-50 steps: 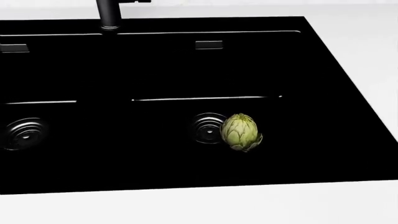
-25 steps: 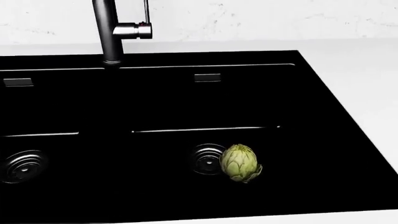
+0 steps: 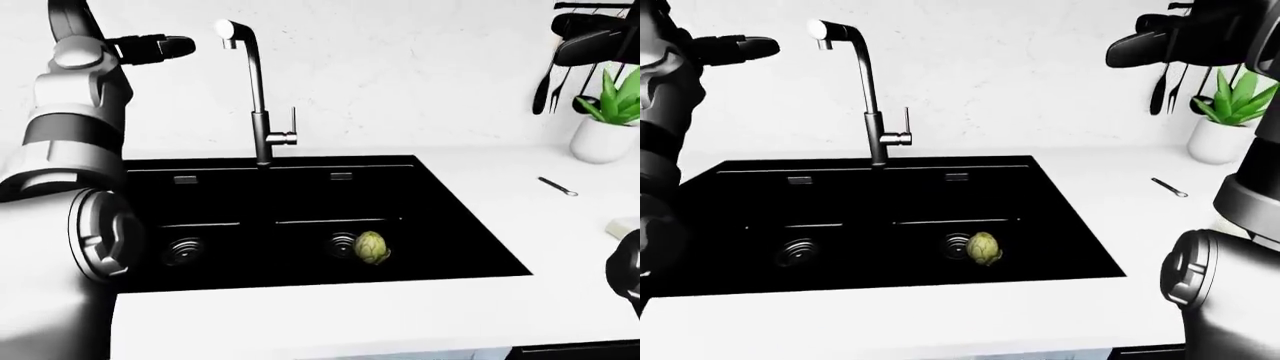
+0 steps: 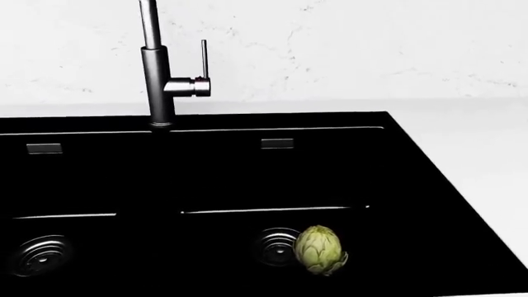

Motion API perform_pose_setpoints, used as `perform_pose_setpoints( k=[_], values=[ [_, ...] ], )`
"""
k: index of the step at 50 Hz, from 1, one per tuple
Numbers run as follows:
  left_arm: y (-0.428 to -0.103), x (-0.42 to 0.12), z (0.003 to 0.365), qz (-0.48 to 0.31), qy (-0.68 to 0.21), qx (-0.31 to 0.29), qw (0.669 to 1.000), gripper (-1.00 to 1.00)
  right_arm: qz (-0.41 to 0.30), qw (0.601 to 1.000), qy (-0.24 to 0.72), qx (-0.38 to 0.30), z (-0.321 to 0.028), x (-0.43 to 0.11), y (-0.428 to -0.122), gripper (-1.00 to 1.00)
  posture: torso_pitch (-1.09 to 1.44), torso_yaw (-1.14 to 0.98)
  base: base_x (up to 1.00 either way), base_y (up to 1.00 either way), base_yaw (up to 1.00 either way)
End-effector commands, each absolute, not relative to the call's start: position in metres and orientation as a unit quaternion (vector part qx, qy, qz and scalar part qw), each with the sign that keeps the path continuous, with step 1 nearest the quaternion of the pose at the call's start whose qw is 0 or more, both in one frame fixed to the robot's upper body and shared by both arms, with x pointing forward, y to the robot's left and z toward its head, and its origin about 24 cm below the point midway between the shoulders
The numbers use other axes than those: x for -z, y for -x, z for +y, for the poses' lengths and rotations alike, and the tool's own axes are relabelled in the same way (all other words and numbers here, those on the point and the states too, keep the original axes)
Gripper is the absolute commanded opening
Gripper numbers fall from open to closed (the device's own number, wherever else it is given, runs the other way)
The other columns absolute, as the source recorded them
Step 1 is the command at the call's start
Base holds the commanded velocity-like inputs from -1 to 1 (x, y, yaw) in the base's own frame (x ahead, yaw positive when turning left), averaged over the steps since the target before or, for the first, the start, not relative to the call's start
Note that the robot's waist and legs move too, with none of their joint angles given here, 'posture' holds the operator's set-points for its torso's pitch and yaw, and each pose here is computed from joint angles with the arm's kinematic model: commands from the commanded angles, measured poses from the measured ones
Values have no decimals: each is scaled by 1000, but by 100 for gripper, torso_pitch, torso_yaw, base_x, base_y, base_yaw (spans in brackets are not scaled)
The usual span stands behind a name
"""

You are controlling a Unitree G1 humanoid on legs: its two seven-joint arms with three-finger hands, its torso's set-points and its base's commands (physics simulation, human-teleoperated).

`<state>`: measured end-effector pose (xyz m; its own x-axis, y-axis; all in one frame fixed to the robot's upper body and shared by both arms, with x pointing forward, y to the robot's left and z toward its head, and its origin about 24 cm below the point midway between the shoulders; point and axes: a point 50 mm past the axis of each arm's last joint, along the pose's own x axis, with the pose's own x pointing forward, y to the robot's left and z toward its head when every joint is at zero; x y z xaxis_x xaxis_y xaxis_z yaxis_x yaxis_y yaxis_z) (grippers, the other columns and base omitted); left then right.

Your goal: Turn the sink spout to the right.

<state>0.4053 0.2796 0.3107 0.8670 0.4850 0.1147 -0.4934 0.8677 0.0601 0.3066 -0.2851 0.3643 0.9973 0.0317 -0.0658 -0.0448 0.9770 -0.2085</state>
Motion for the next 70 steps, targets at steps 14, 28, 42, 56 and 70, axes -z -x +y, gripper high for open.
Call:
perform_pose_setpoints(
  k=[14, 28, 42, 56, 70],
  values=[
    [-419, -321, 226, -51, -3, -205, 978, 100, -1, 993, 119, -18, -282, -381, -300, 100, -44, 0, 0, 0, 0],
    [-422, -321, 201, -7, -2, -195, 981, 100, 0, 993, 118, -20, -283, -380, -304, 100, -44, 0, 0, 0, 0],
    [-419, -347, 185, -28, 1, -173, 985, 100, -1, 993, 118, -20, -283, -381, -303, 100, -44, 0, 0, 0, 0],
    [-420, -344, 179, -23, -2, -164, 986, 100, 0, 993, 119, -19, -283, -381, -303, 100, -44, 0, 0, 0, 0],
    [-421, -344, 165, -19, 2, -144, 989, 100, -2, 993, 116, -18, -286, -378, -298, 100, -44, 0, 0, 0, 0]
  ],
)
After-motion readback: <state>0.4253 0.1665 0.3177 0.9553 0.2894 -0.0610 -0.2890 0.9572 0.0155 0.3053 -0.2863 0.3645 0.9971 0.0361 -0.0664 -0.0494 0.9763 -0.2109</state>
